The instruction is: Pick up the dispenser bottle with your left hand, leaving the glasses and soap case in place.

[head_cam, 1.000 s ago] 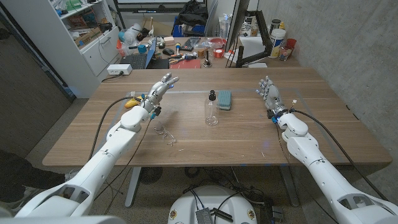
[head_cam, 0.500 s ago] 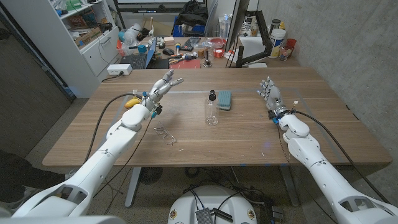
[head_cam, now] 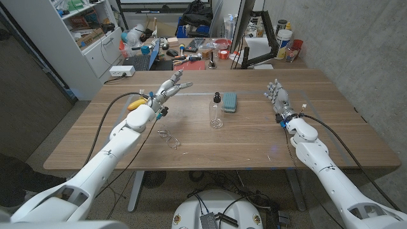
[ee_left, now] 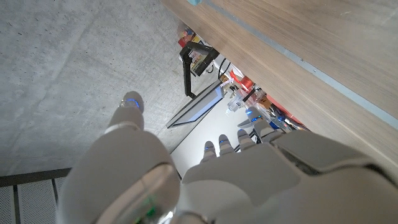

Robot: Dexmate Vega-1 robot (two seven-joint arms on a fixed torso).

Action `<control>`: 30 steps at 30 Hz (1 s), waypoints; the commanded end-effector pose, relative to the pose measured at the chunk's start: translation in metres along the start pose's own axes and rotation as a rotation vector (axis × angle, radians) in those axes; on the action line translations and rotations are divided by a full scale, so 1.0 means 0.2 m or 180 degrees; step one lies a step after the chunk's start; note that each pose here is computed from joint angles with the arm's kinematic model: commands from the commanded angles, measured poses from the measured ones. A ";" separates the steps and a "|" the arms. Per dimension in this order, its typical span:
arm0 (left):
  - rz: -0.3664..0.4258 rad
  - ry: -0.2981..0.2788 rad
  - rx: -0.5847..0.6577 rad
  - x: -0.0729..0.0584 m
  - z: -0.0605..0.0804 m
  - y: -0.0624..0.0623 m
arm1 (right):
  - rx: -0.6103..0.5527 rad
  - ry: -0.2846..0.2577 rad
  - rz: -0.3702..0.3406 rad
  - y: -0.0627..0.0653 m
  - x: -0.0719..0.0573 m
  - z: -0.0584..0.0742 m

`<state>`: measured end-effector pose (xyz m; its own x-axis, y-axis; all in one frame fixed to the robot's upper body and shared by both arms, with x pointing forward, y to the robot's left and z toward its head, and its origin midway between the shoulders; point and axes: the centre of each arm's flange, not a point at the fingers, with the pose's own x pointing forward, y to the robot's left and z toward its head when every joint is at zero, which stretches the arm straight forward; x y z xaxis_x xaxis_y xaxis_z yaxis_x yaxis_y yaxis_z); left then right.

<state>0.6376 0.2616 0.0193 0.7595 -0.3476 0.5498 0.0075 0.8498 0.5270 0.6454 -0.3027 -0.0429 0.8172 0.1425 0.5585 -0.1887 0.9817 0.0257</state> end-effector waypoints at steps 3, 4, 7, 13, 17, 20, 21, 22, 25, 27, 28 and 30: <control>-0.0291 -0.0152 0.0248 0.04 0.05 -0.02 | 0.0013 -0.0011 -0.0062 -0.02 -0.02 0.00; -0.0311 -0.0166 0.0248 0.04 0.06 -0.02 | 0.0009 -0.0010 -0.0064 -0.02 -0.02 0.00; -0.0372 -0.0192 0.0272 0.05 0.06 -0.02 | 0.0012 -0.0014 -0.0074 -0.03 -0.03 0.00; -0.0515 -0.0223 0.0369 0.06 0.08 -0.02 | 0.0020 -0.0007 -0.0089 -0.02 -0.03 0.00; -0.0582 -0.0239 0.0416 0.06 0.08 -0.02 | 0.0020 -0.0012 -0.0093 -0.02 -0.03 0.00; -0.0646 -0.0248 0.0429 0.07 0.08 -0.02 | 0.0023 -0.0013 -0.0095 -0.01 -0.03 0.00; -0.0674 -0.0248 0.0438 0.07 0.09 -0.02 | 0.0024 -0.0014 -0.0094 -0.01 -0.03 0.00; -0.0705 -0.0250 0.0451 0.07 0.09 -0.02 | 0.0023 -0.0015 -0.0095 -0.01 -0.03 0.00; -0.0807 -0.0259 0.0485 0.08 0.09 -0.01 | 0.0024 -0.0013 -0.0092 -0.01 -0.03 0.00; -0.0859 -0.0271 0.0502 0.08 0.10 -0.01 | 0.0021 -0.0010 -0.0093 0.00 -0.02 0.00; -0.0887 -0.0275 0.0519 0.08 0.10 -0.01 | 0.0021 -0.0008 -0.0096 0.00 -0.02 0.00; -0.0936 -0.0286 0.0529 0.08 0.10 -0.01 | 0.0016 -0.0006 -0.0096 0.00 -0.03 0.00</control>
<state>0.6373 0.2465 0.0357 0.6993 -0.5461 0.4613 0.0709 0.6951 0.7154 0.6414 -0.3067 -0.0455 0.8192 0.1132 0.5622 -0.1686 0.9845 0.0474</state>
